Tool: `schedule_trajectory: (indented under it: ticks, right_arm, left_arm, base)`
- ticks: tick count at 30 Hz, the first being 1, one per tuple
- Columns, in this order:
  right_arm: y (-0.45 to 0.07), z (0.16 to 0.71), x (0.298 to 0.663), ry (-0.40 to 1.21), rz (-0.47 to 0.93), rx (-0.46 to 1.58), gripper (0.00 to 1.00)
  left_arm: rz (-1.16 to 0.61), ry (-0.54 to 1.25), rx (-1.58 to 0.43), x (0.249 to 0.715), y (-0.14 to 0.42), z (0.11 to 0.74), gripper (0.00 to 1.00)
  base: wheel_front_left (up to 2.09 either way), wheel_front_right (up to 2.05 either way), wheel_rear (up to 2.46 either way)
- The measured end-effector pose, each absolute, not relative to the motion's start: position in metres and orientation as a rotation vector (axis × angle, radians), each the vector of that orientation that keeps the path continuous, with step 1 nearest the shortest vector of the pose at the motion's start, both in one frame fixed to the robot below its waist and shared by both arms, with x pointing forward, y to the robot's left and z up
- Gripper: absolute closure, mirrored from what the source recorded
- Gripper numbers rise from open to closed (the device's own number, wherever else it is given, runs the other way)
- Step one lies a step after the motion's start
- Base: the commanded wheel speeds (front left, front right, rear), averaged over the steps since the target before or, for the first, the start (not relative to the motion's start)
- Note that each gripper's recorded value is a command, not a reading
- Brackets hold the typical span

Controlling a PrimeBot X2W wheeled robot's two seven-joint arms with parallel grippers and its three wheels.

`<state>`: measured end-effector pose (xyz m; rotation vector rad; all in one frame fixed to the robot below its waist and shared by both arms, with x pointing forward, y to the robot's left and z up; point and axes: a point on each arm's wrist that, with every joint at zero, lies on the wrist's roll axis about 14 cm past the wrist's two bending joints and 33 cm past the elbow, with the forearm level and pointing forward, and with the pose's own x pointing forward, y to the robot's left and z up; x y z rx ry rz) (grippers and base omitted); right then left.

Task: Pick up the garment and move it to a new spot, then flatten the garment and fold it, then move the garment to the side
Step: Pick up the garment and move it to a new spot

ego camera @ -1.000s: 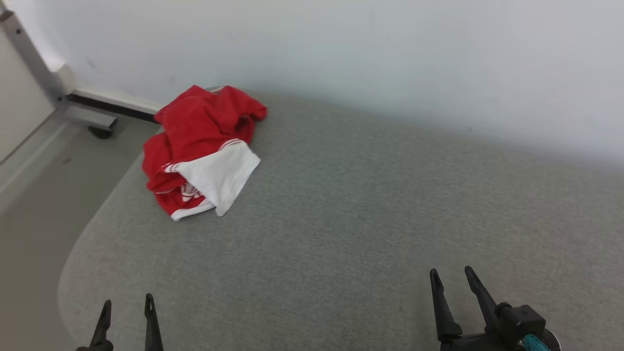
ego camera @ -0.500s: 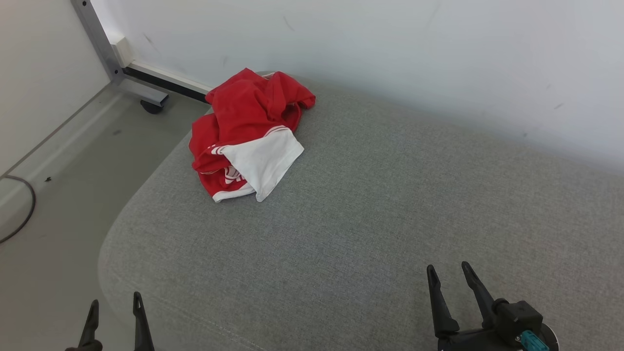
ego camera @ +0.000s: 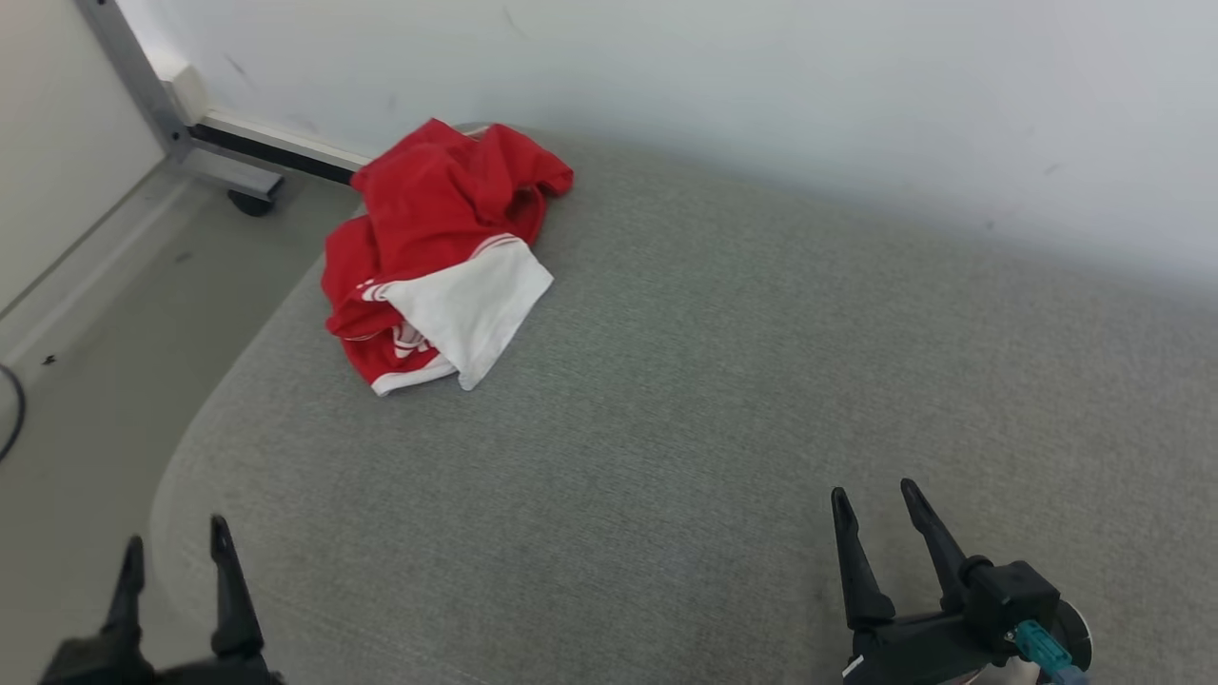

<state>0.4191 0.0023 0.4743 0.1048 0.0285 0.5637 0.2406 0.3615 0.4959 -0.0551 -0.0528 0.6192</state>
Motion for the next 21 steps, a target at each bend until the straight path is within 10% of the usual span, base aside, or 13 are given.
schedule_trajectory:
  ticks: [21]
  right_arm:
    - [-0.092, 0.459, 0.469, 0.002, 0.297, 0.06, 0.0]
  left_arm:
    - [0.405, -0.268, 0.057, 0.433, 0.398, 0.594, 0.0]
  base:
    - [0.0, 0.0, 0.0]
